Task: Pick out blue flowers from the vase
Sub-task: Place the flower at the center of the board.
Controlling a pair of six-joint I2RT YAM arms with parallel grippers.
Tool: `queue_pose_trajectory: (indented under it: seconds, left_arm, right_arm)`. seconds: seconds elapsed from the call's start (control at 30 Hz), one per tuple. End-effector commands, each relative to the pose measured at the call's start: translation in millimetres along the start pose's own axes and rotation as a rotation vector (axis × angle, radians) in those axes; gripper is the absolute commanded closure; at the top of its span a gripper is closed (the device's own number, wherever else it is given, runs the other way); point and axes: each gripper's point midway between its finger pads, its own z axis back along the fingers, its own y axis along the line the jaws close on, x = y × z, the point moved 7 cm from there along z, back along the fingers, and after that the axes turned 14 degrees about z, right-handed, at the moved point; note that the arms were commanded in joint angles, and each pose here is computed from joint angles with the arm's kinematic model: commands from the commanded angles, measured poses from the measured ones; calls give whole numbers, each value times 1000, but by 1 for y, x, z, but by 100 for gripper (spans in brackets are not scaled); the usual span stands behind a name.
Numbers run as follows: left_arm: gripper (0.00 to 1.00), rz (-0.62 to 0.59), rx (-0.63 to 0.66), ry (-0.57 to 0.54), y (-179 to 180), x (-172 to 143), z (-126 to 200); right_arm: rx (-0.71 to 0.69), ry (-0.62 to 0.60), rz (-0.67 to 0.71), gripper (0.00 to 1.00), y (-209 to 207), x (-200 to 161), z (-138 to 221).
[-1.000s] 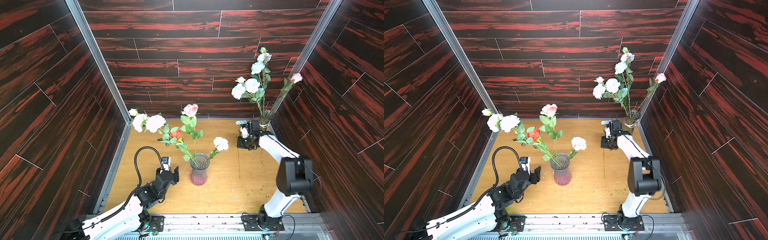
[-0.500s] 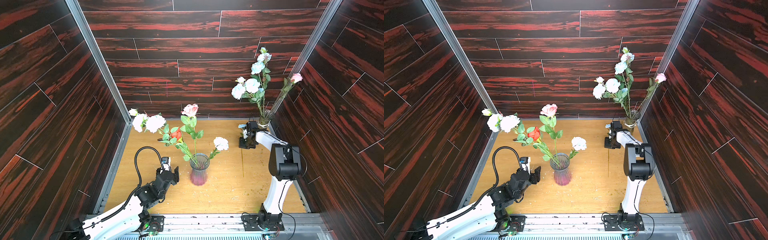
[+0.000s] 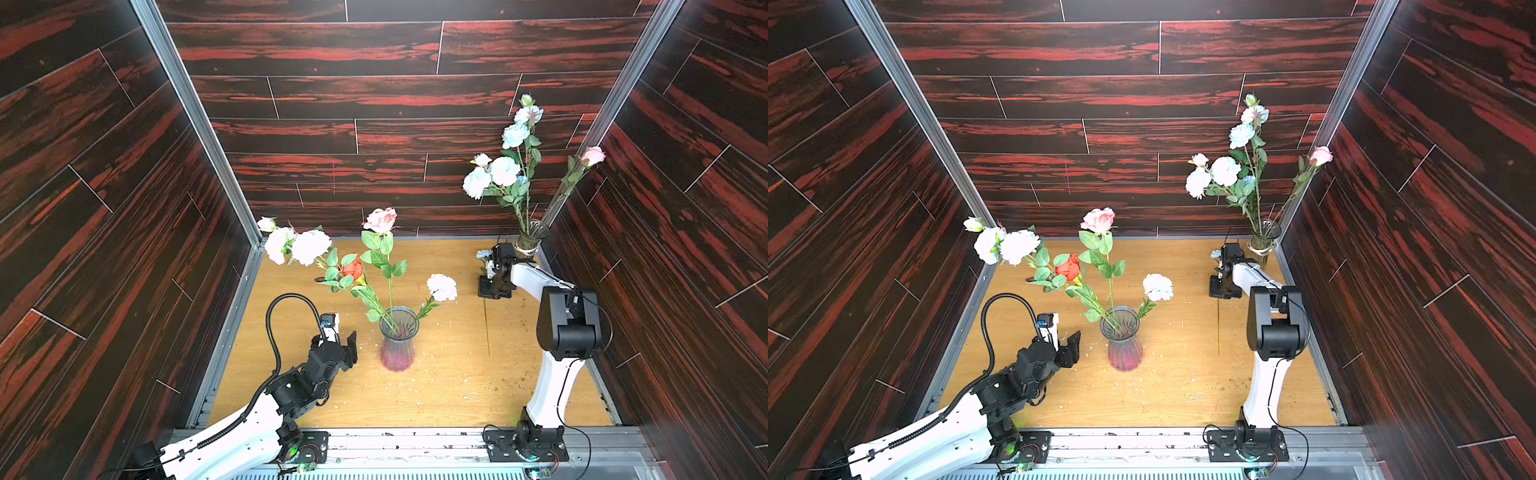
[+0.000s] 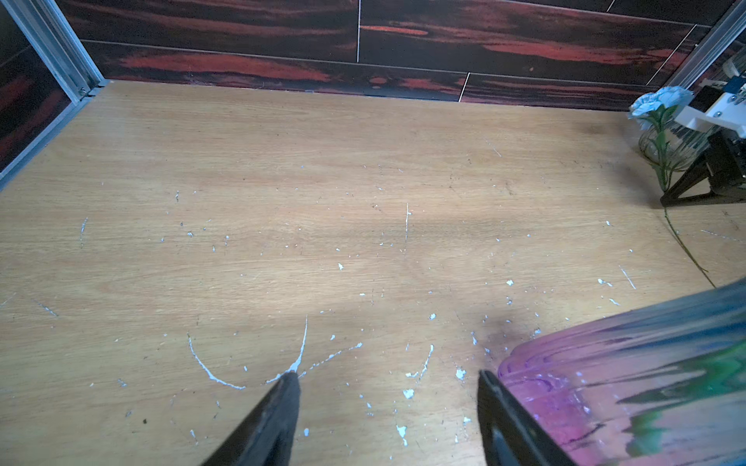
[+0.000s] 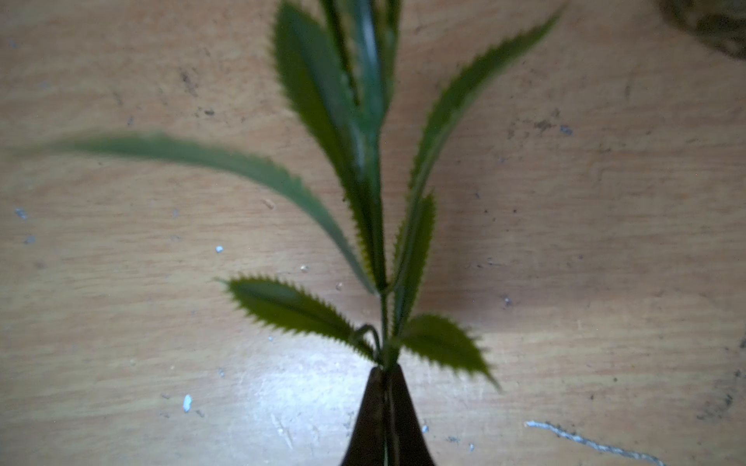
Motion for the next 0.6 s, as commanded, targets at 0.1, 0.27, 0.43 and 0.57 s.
queue_pose_trajectory:
  seconds: [0.1, 0.27, 0.43, 0.57]
  left_arm:
    - [29, 9, 7, -18, 1, 3, 1]
    - [29, 13, 5, -19, 1, 3, 1]
    - [29, 14, 4, -22, 2, 3, 2]
    - [29, 13, 5, -20, 2, 3, 1]
  right_arm:
    - [29, 78, 21, 100, 5, -10, -15]
    - [34, 95, 28, 100, 8, -12, -18]
    - [9, 77, 23, 90, 6, -11, -11]
    - [33, 29, 13, 79, 8, -9, 4]
